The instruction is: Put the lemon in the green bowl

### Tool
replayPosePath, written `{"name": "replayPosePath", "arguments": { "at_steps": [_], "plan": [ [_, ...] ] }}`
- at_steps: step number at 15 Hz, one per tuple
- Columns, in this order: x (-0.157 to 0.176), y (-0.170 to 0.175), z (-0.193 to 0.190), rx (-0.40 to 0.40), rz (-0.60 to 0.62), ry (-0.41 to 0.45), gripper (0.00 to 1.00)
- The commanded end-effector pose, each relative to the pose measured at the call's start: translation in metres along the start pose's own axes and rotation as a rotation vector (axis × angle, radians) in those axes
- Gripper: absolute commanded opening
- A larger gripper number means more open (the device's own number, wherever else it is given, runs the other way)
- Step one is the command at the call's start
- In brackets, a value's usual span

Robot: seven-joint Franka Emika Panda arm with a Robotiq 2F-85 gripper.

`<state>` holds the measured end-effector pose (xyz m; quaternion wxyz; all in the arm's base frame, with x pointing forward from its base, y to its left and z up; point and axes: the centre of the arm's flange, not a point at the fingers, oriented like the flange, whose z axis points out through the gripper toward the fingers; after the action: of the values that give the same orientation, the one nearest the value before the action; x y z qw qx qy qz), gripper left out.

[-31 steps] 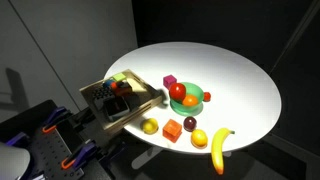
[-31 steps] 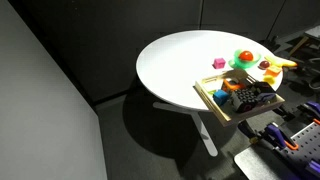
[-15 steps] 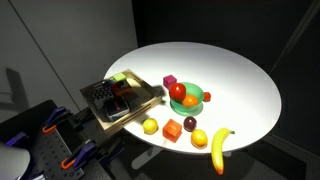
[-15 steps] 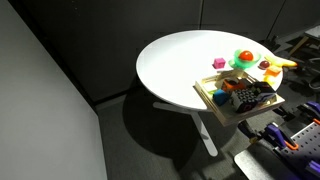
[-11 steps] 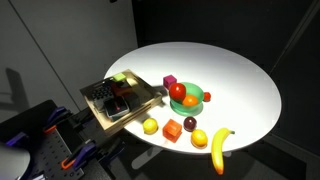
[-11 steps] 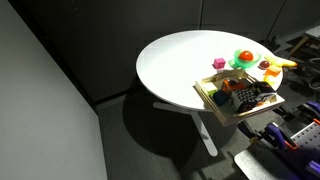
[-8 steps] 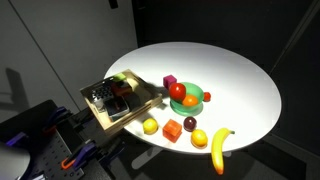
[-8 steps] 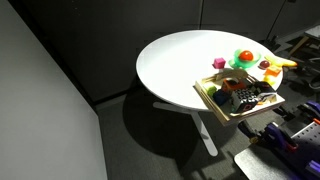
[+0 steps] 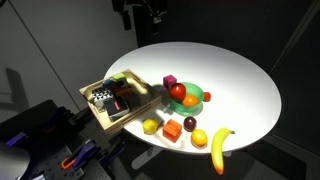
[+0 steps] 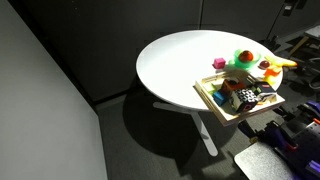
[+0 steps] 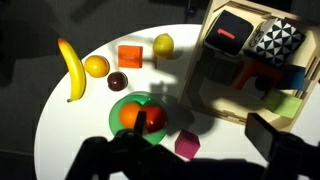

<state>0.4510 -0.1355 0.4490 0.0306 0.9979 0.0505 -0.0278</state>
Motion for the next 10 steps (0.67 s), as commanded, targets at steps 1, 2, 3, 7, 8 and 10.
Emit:
{"name": "replayPosePath", "arguments": {
  "at_steps": [1, 2, 3, 7, 8, 10],
  "plan": [
    [0.006, 0.017, 0.023, -0.006, -0.026, -0.013, 1.0],
    [0.007, 0.02, 0.031, -0.005, -0.025, -0.023, 1.0],
    [0.007, 0.023, 0.038, -0.003, -0.026, -0.03, 1.0],
    [0.008, 0.034, 0.068, -0.014, -0.03, -0.019, 1.0],
    [0.009, 0.036, 0.074, -0.02, -0.032, -0.007, 1.0],
    [0.01, 0.038, 0.087, -0.032, -0.04, 0.014, 1.0]
  ]
}}
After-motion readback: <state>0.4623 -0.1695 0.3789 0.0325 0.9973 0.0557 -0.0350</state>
